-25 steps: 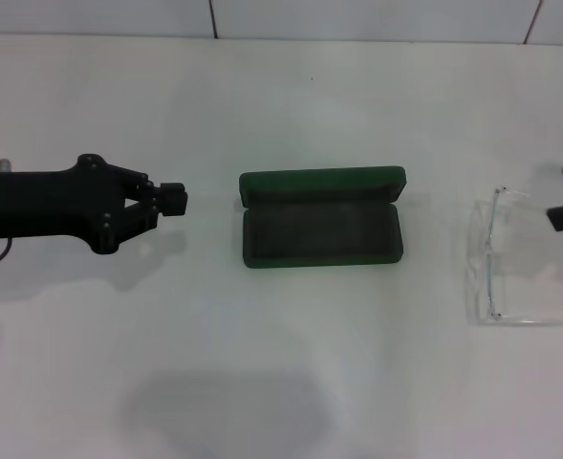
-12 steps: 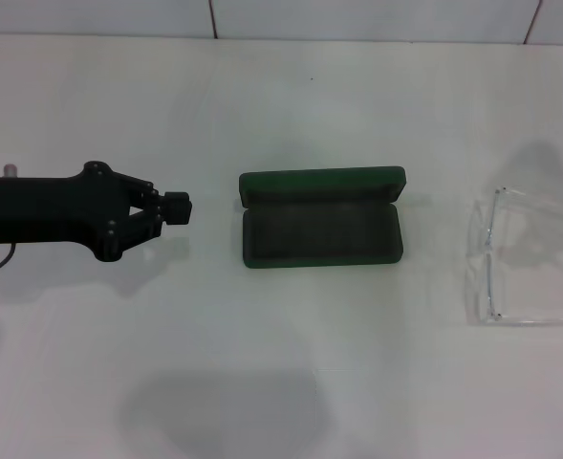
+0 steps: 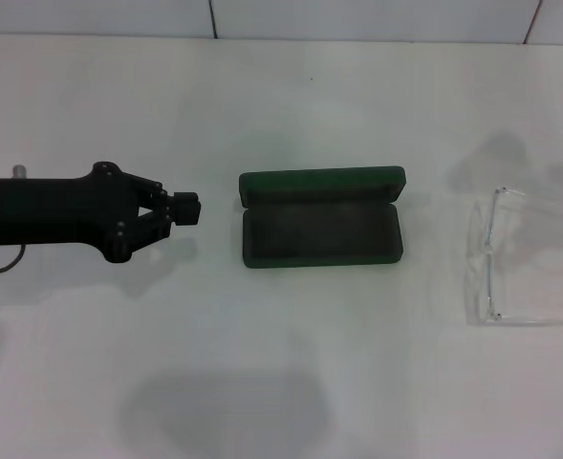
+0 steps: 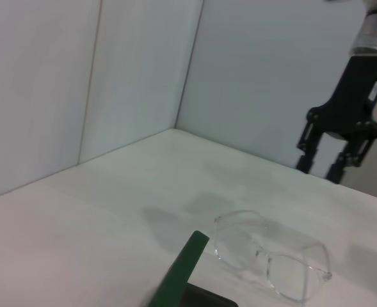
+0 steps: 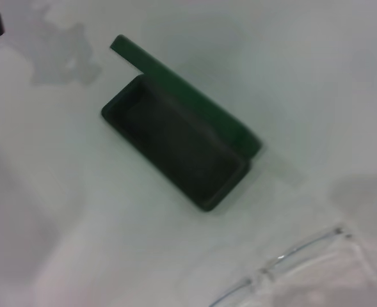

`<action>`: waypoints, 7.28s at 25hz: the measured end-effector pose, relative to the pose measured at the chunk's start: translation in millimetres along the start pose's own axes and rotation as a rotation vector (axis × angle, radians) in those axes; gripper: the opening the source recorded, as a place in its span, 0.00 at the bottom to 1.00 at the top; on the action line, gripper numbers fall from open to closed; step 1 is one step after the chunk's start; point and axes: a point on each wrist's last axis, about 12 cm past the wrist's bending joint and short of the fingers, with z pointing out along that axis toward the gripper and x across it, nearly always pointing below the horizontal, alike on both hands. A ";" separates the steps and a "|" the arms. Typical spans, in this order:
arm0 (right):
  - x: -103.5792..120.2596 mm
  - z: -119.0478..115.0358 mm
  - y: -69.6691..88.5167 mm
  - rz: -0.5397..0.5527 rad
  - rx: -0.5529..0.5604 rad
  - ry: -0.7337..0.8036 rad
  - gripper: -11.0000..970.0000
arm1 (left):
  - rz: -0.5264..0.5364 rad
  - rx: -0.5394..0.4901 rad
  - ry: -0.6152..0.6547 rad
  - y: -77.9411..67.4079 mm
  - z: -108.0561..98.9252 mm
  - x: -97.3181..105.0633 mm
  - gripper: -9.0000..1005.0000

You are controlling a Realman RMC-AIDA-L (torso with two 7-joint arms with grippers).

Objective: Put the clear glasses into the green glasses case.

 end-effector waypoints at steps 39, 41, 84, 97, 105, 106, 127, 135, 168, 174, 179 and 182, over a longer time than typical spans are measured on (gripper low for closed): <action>-40.9 100.4 -1.3 0.390 -0.026 0.147 0.50 | 0.130 0.005 0.065 -1.5 17.4 16.9 0.07; -39.9 102.6 -2.3 0.397 -0.028 0.148 0.50 | 0.130 0.003 0.065 -1.9 16.5 18.1 0.07; -4.6 97.5 -14.2 0.420 -0.004 0.113 0.12 | 0.143 0.012 0.067 -3.4 18.9 21.3 0.07; 23.0 58.7 -23.6 0.395 -0.011 0.023 0.07 | 0.084 0.040 -0.009 -7.2 28.5 20.3 0.07; 41.6 3.6 -27.1 0.349 -0.065 -0.151 0.07 | 0.029 0.002 -0.152 -6.8 27.6 13.5 0.07; 42.9 -4.0 -27.0 0.333 -0.066 -0.181 0.07 | 0.024 -0.008 -0.190 -7.2 26.5 12.0 0.07; 46.1 -21.9 32.6 -0.550 -0.267 -0.508 0.07 | 0.058 -0.071 -0.700 -7.0 2.8 -24.8 0.07; 15.5 -10.8 51.0 -0.778 -0.312 -0.599 0.07 | 0.111 -0.054 -0.701 -6.7 8.8 -30.3 0.07; -54.6 38.8 53.1 -0.927 -0.348 -0.746 0.07 | 0.239 0.209 -0.727 -14.0 50.8 -59.2 0.06; -53.7 42.0 51.9 -0.925 -0.350 -0.749 0.06 | 0.238 0.246 -0.743 -18.2 56.0 -60.6 0.06; -54.8 43.2 51.7 -0.926 -0.354 -0.773 0.06 | 0.238 0.261 -0.741 -20.1 57.7 -60.0 0.06; -55.9 42.9 52.4 -0.928 -0.361 -0.784 0.06 | 0.237 0.261 -0.741 -20.8 59.0 -59.4 0.06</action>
